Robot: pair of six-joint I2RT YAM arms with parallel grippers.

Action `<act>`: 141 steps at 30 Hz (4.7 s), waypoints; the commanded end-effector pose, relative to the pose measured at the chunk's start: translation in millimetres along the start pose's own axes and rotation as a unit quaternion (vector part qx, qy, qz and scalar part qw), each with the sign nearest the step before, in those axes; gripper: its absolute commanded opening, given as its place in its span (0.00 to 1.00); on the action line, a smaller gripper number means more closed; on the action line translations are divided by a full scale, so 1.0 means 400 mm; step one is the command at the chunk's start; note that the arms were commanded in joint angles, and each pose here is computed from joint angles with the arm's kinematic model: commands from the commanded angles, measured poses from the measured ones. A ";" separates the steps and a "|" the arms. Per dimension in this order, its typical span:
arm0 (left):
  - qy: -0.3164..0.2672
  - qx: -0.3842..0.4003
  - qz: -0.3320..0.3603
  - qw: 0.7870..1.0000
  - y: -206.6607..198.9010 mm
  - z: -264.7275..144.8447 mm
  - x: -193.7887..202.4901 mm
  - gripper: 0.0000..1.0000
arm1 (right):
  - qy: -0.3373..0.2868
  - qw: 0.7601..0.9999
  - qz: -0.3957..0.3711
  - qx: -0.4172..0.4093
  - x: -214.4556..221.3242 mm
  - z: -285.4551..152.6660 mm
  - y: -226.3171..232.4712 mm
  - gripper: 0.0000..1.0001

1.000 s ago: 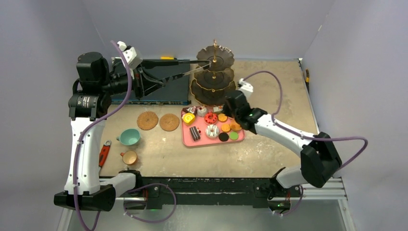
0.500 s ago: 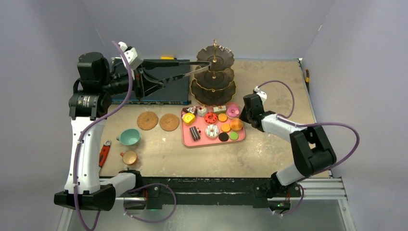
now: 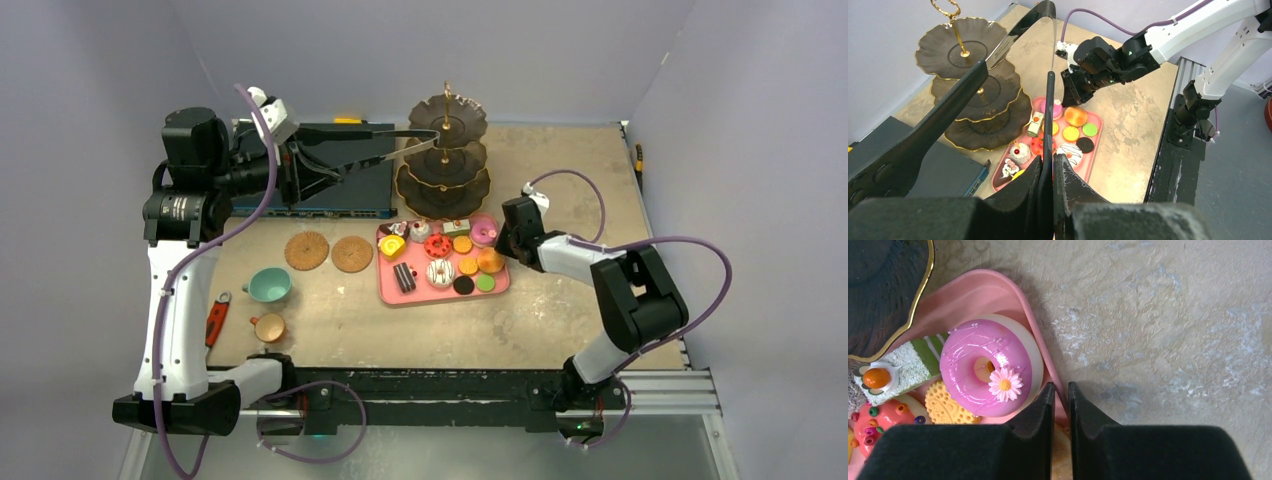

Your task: Serve the afternoon tea

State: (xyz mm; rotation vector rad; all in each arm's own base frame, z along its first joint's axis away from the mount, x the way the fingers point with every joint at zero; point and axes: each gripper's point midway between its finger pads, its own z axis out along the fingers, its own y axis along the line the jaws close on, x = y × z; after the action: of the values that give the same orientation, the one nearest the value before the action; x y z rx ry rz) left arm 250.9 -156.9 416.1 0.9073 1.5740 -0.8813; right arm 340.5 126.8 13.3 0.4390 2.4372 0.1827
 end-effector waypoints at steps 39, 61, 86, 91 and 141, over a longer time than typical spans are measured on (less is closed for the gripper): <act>-0.034 0.169 -0.092 0.981 -0.170 -0.015 0.040 0.00 | -0.318 0.655 -0.133 -0.672 -0.218 -0.918 0.383 0.98; -0.133 0.181 -0.086 0.971 -0.216 0.058 -0.092 0.00 | -0.336 0.523 -0.139 -0.771 -0.243 -0.994 0.608 0.98; -0.129 0.168 -0.048 0.976 -0.213 0.060 -0.069 0.00 | -0.306 0.512 -0.132 -0.792 -0.222 -1.051 0.701 0.98; -0.126 0.157 -0.033 0.979 -0.212 0.056 -0.068 0.00 | -0.290 0.518 -0.124 -0.795 -0.226 -1.049 0.712 0.93; -0.124 0.187 -0.022 0.974 -0.264 0.022 -0.099 0.00 | -0.257 0.413 -0.162 -0.859 -0.216 -1.176 0.674 0.67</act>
State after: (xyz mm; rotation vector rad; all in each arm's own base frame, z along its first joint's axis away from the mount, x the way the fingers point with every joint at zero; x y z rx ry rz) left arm 169.7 -214.3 456.9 0.9678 1.2508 -1.2772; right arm 206.0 340.9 468.2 -0.7631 0.7888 1.7650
